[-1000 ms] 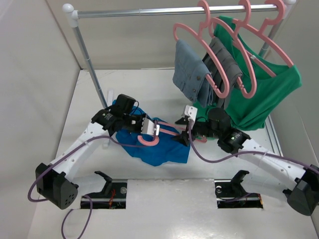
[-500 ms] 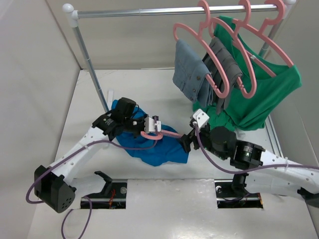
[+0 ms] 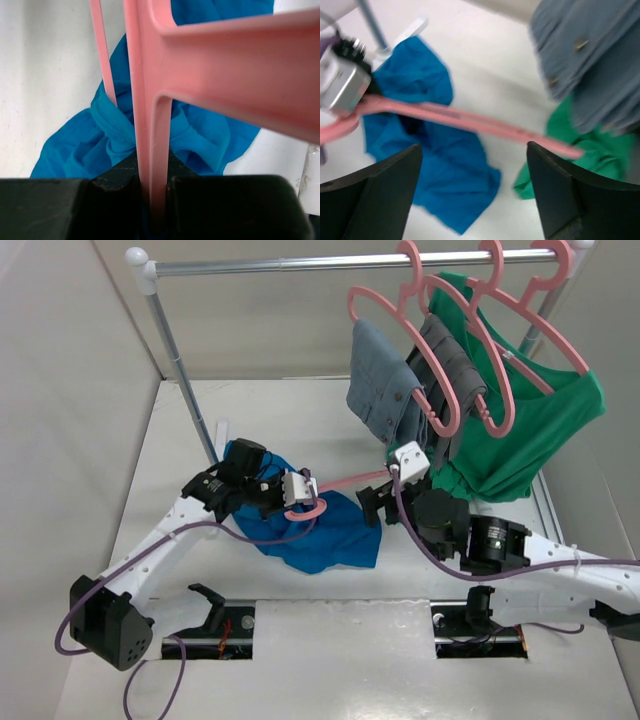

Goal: Place the t-shirt on the hanger
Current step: Place tshirt on hanger

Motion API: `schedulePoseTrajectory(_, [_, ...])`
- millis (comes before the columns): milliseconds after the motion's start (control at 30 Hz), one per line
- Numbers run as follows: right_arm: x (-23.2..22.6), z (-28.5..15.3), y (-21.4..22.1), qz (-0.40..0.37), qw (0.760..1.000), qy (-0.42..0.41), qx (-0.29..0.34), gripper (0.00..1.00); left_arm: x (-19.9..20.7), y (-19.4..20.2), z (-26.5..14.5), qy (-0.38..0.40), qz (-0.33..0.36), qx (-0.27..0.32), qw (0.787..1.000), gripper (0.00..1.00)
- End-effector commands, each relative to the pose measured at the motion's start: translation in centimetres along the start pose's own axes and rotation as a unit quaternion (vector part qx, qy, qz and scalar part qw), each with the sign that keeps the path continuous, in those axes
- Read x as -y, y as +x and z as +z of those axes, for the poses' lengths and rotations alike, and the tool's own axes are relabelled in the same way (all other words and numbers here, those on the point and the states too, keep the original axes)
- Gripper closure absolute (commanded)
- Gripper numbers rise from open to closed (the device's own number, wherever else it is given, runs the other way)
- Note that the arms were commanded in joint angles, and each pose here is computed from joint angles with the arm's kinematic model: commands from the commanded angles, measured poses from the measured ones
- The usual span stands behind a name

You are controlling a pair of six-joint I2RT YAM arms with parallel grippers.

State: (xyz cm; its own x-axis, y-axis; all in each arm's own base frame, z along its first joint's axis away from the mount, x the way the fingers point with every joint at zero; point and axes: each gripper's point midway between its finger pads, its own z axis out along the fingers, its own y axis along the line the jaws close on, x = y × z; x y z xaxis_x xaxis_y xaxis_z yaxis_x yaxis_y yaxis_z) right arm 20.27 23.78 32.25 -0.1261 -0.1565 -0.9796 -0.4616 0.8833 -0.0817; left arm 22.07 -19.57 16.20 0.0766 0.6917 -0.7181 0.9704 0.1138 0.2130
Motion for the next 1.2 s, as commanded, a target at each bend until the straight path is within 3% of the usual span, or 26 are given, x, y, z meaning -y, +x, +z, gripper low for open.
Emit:
schedulePoseTrajectory(0, [-3.4, 0.3, 3.1, 0.058, 0.996, -0.061, -0.028, 0.13, -1.1, -1.0, -0.9, -0.029, -0.01, 0.02, 0.999, 1.0])
schedulePoseTrajectory(100, [-5.8, 1.7, 5.6, 0.095, 0.992, -0.078, -0.027, 0.19, -0.9, -1.1, -1.1, -0.029, -0.01, 0.02, 0.999, 1.0])
schedulePoseTrajectory(133, [-6.3, 2.2, 6.2, 0.1, 0.991, -0.078, -0.03, 0.25, -0.9, -1.1, -1.1, -0.029, -0.01, 0.02, 0.999, 1.0])
schedulePoseTrajectory(200, [-7.3, 3.4, 7.7, 0.111, 0.991, -0.065, -0.047, 0.47, -0.8, -1.2, -1.1, -0.026, -0.01, 0.023, 0.999, 1.0])
schedulePoseTrajectory(233, [-7.3, 3.8, 8.3, 0.117, 0.99, -0.051, -0.054, 0.66, -0.8, -1.3, -1.3, -0.026, -0.01, 0.023, 0.999, 1.0])
schedulePoseTrajectory(267, [-7.7, 4.2, 8.6, 0.127, 0.989, -0.05, -0.057, 0.69, -0.8, -1.3, -1.3, -0.026, -0.01, 0.023, 0.999, 1.0])
schedulePoseTrajectory(333, [-9.1, 5.6, 9.6, 0.138, 0.988, -0.051, -0.052, 0.69, -1.0, -1.5, -1.3, -0.026, -0.009, 0.024, 0.999, 1.0])
schedulePoseTrajectory(467, [-12.0, 8.4, 11.1, 0.148, 0.984, -0.083, -0.059, 0.48, -1.1, -1.8, -1.2, -0.022, -0.009, 0.028, 0.999, 1.0])
schedulePoseTrajectory(600, [-13.2, 10.6, 13.3, 0.158, 0.981, -0.076, -0.082, 0.36, -0.6, -1.3, -1.2, -0.01, -0.008, 0.016, 1.0, 1.0])
schedulePoseTrajectory(800, [-12.1, 12.7, 16.5, 0.188, 0.977, -0.024, -0.096, 0.5, -0.4, -1.5, -1.2, -0.004, -0.007, 0.022, 1.0, 1.0])
schedulePoseTrajectory(967, [-13.1, 13.7, 18.2, 0.179, 0.976, -0.031, -0.119, 0.53, -0.8, -1.9, -1.1, -0.011, -0.011, 0.029, 0.999, 1.0])
schedulePoseTrajectory(1133, [-11.7, 13.0, 21.5, 0.193, 0.971, 0.003, -0.141, 0.54, -1.9, -1.9, -1.1, -0.036, -0.063, 0.02, 0.997, 1.0])
schedulePoseTrajectory(1167, [-10.7, 12.9, 21.2, 0.191, 0.973, 0.023, -0.13, 0.49, -2.0, -1.8, -0.9, -0.039, -0.074, 0.017, 0.996, 1.0])
